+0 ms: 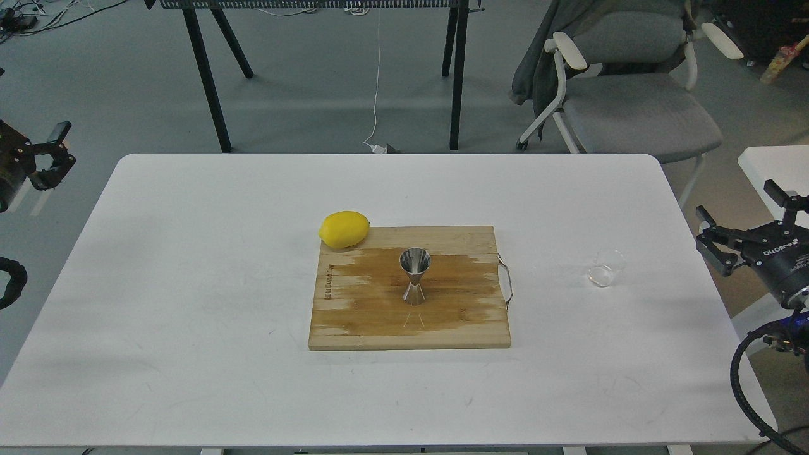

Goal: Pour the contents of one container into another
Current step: 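Reach the right gripper toward the small clear glass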

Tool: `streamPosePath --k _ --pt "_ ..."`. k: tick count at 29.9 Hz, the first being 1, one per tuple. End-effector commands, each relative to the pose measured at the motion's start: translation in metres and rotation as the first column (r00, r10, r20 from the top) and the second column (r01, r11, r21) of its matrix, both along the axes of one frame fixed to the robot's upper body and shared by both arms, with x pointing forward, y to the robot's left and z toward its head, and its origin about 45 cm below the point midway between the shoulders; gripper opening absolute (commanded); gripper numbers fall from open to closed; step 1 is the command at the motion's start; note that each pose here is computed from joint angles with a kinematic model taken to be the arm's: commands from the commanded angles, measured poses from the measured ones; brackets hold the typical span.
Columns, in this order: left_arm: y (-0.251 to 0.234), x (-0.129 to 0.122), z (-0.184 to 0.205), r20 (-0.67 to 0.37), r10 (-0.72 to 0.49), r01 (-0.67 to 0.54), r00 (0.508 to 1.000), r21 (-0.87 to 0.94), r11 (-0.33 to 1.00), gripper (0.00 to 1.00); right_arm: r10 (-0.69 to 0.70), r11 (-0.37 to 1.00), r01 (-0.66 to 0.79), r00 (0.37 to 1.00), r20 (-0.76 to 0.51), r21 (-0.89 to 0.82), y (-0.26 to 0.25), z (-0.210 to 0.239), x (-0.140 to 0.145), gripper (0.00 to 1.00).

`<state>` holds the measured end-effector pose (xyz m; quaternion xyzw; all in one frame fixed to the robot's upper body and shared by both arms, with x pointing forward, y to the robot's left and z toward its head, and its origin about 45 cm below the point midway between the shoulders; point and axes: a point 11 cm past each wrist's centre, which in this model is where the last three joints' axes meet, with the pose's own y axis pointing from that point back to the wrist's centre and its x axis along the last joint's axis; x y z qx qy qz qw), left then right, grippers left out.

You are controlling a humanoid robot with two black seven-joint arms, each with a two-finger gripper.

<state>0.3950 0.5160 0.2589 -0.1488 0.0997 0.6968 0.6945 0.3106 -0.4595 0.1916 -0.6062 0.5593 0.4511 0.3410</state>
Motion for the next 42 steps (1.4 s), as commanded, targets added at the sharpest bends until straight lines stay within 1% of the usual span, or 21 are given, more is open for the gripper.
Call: streamPosePath --k 1,5,9,12,16,20,23,28,31,36,42 --pt "-0.002 0.001 -0.005 0.019 0.036 -0.034 0.999 -0.091 0.995 1.0 0.026 0.994 -0.027 1.0 0.015 0.105 0.02 0.015 0.0 0.99" --pt "-0.01 0.004 -0.01 0.021 0.033 -0.03 0.999 -0.125 0.992 1.0 -0.038 0.978 0.071 0.985 -0.167 0.195 0.022 -0.002 0.001 0.99" --pt "-0.01 0.002 -0.014 0.01 0.032 -0.03 0.999 -0.124 0.992 1.0 -0.063 0.963 0.144 0.943 -0.328 0.227 0.028 -0.023 -0.003 0.99" --pt "-0.012 0.002 -0.018 0.005 0.029 -0.028 1.0 -0.125 0.992 1.0 -0.066 0.954 0.178 0.91 -0.409 0.241 0.035 -0.038 -0.006 0.99" --pt "-0.012 -0.001 -0.022 -0.006 0.031 -0.031 1.0 -0.126 0.992 1.0 -0.062 0.946 0.22 0.846 -0.53 0.239 0.044 -0.054 -0.009 0.98" --pt "-0.013 -0.002 -0.025 -0.012 0.029 -0.031 0.999 -0.128 0.991 1.0 -0.06 0.947 0.239 0.79 -0.611 0.215 0.05 -0.062 -0.011 0.98" --pt "-0.016 -0.001 -0.029 -0.016 0.025 -0.027 1.0 -0.135 0.99 1.0 -0.065 0.948 0.249 0.758 -0.649 0.196 0.051 -0.063 -0.009 0.98" --pt "-0.016 -0.002 -0.031 -0.019 0.025 -0.027 1.0 -0.136 0.99 1.0 -0.085 0.957 0.251 0.724 -0.685 0.146 0.051 -0.062 -0.001 0.98" --pt "-0.016 -0.002 -0.031 -0.019 0.025 -0.027 1.0 -0.136 0.99 1.0 -0.081 0.969 0.224 0.695 -0.715 0.108 0.066 -0.072 0.006 0.98" --pt "-0.016 -0.002 -0.031 -0.019 0.026 -0.029 0.999 -0.136 0.99 1.0 -0.075 0.978 0.189 0.7 -0.71 0.084 0.083 -0.079 0.018 0.98" --pt "-0.016 -0.002 -0.031 -0.021 0.026 -0.029 0.999 -0.135 0.99 1.0 -0.073 0.981 0.178 0.69 -0.72 0.071 0.095 -0.089 0.026 0.97"
